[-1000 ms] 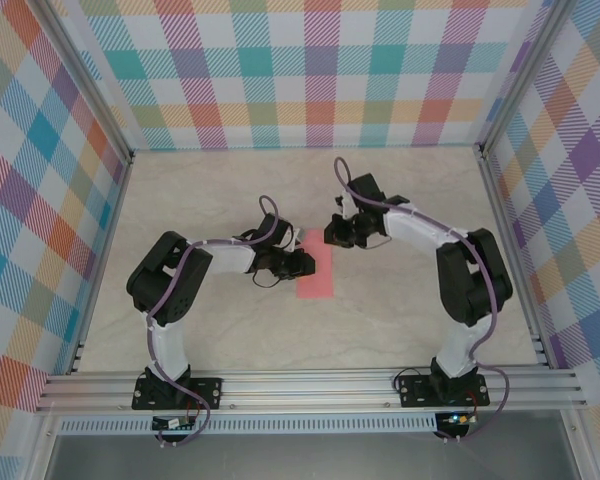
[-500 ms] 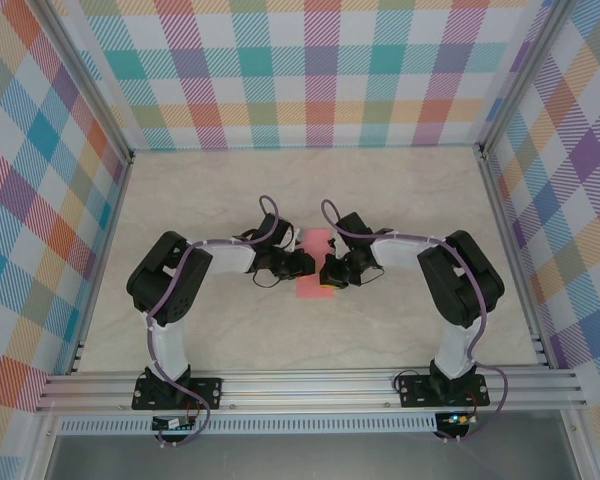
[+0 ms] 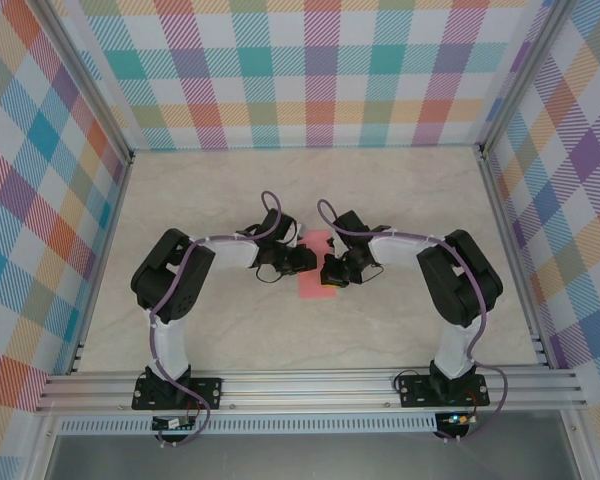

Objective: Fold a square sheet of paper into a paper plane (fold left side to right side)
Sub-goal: First fold the square sheet of paper in half at the center of the table, then fold the triangle a second time at the center of the table.

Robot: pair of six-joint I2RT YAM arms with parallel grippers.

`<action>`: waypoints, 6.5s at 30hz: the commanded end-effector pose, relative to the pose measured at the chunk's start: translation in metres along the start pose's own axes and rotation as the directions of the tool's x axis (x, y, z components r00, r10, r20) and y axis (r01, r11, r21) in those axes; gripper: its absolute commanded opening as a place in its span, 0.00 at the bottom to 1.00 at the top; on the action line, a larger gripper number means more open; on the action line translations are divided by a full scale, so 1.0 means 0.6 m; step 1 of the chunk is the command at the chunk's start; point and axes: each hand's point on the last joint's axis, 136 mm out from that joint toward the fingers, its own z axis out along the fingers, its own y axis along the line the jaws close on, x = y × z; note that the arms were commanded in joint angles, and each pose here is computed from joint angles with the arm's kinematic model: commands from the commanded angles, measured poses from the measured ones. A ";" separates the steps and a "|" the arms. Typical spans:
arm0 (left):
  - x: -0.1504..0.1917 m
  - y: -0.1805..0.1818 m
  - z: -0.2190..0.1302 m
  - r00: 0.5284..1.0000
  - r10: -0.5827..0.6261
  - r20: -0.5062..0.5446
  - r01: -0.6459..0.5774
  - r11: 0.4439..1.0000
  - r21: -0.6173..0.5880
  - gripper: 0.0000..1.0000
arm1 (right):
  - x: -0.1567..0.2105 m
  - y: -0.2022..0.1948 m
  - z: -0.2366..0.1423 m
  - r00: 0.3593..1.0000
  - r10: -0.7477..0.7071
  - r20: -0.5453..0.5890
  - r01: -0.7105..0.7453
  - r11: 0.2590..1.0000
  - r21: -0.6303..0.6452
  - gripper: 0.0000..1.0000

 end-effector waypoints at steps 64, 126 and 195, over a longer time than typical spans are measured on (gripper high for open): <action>0.010 -0.010 -0.010 0.999 0.027 0.028 -0.028 0.999 0.043 0.24 | 0.037 -0.092 0.018 0.994 0.020 -0.106 0.006 0.971 0.238 0.05; -0.192 0.052 0.029 0.981 -0.012 0.193 0.033 0.994 -0.107 0.24 | 0.043 -0.101 0.020 0.989 -0.007 -0.148 0.046 0.963 0.264 0.05; 0.024 -0.063 -0.142 0.949 0.161 0.271 -0.143 0.986 -0.085 0.42 | -0.192 -0.037 -0.075 0.984 -0.036 0.175 0.080 0.964 -0.254 0.43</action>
